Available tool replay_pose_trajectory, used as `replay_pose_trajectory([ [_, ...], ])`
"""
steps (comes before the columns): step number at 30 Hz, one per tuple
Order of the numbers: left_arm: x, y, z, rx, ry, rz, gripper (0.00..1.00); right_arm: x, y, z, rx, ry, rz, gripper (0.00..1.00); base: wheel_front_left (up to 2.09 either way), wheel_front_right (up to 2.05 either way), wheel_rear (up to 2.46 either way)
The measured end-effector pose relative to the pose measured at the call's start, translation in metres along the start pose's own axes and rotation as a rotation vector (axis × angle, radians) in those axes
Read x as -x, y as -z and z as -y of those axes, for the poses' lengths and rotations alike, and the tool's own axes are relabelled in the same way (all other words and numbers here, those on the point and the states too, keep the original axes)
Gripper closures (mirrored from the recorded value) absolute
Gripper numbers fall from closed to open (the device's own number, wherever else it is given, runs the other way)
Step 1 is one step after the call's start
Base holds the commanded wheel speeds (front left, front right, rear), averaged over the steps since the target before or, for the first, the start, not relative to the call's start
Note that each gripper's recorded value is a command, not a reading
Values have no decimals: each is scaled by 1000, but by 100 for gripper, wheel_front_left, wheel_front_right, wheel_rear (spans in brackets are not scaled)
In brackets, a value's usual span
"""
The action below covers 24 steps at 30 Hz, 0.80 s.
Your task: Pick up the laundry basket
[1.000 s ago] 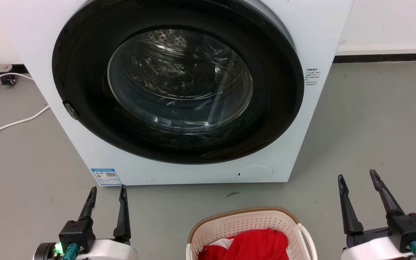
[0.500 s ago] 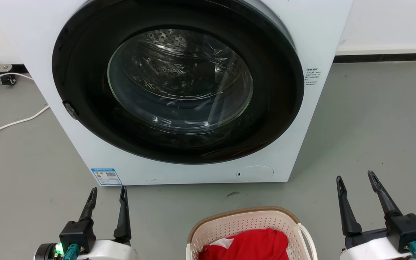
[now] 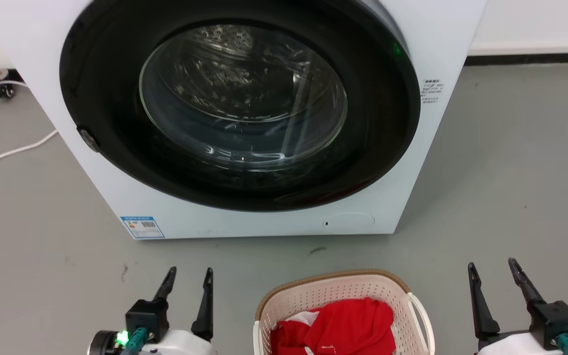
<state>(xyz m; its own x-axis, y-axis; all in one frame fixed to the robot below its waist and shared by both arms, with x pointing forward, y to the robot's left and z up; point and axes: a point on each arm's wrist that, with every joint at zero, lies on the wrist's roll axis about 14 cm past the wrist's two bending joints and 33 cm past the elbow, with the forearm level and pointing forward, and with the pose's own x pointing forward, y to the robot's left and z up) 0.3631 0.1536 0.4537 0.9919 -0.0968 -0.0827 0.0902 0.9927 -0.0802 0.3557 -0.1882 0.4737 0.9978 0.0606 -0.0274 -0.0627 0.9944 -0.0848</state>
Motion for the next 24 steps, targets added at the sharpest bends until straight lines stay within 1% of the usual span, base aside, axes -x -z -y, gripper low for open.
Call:
replay_pose_trajectory([
  [4, -8, 25, 12, 23, 41, -83, 0, -3, 23, 1, 10, -1, -74, 0, 0, 0, 0],
  [13, -30, 89, 37, 69, 132, -294, 0, -28, 73, -5, 26, -31, -226, 0, 0, 0, 0],
  [17, -39, 117, 44, 79, 166, -383, 0, -35, 103, -5, 32, -35, -317, 0, 0, 0, 0],
  [24, -51, 163, 54, 78, 218, -521, 0, -51, 145, -4, 41, -41, -429, 0, 0, 0, 0],
])
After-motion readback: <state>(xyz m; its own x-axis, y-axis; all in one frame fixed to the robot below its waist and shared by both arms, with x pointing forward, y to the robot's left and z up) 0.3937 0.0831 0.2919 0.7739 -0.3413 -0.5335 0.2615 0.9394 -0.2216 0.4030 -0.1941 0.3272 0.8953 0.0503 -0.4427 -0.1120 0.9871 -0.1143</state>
